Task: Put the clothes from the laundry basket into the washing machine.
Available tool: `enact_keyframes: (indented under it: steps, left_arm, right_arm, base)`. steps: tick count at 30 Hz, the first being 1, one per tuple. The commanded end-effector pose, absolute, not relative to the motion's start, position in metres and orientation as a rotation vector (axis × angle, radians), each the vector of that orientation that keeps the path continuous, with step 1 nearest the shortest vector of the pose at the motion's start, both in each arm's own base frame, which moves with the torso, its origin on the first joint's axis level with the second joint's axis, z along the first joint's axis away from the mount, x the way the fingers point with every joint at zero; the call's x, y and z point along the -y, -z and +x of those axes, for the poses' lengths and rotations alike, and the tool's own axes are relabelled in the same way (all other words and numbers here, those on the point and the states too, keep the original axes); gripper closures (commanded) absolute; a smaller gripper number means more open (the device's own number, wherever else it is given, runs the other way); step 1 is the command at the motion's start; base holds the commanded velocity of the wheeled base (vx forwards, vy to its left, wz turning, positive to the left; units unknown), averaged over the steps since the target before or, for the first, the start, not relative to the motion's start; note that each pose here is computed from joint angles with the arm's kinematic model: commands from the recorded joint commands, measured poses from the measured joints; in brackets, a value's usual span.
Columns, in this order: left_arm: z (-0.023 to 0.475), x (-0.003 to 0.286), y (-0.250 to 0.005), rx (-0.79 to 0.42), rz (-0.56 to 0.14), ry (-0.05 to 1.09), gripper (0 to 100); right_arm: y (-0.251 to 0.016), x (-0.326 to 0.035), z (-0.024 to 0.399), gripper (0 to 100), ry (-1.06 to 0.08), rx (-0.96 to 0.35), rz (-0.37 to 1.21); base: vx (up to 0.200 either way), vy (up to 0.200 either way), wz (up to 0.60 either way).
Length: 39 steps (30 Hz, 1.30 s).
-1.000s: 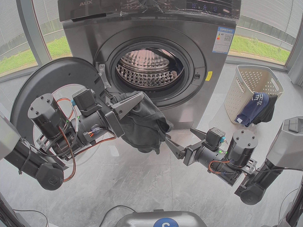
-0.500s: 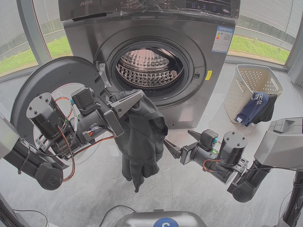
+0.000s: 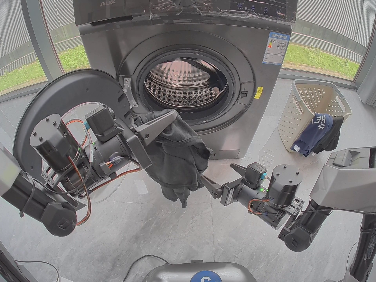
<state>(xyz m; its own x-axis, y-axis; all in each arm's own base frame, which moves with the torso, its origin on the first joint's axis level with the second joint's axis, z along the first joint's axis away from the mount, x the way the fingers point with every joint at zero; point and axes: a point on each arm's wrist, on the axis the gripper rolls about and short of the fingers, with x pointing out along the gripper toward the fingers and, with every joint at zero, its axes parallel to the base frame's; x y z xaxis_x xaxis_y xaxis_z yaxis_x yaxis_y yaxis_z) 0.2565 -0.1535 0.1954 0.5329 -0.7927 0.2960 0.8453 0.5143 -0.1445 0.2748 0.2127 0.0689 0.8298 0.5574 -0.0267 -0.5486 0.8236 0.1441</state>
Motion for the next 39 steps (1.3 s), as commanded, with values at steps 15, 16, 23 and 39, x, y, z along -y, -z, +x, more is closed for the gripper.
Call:
enact_keyframes:
  steps: [15, 16, 23, 39]
  left_arm:
    - [0.255, 0.152, -0.196, 0.205, -0.286, 0.992, 100]
    - [0.255, 0.152, -0.196, 0.203, -0.286, 0.992, 100]
    - [0.255, 0.152, -0.194, 0.197, -0.285, 0.988, 100]
    - [0.263, 0.141, -0.174, 0.150, -0.278, 0.937, 100]
  right_arm:
    - [-0.076, -0.235, 0.314, 100, -0.621, 0.071, 0.167]
    - [-0.079, -0.238, 0.310, 100, -0.655, 0.075, 0.169]
    - [-0.090, -0.238, 0.306, 100, -0.673, 0.099, 0.177]
    - [-0.160, -0.181, 0.263, 100, -0.587, 0.208, 0.224]
  base:
    - [0.000, 0.000, 0.00]
    - [0.000, 0.000, 0.00]
    - [0.000, 0.000, 0.00]
    - [0.000, 0.000, 0.00]
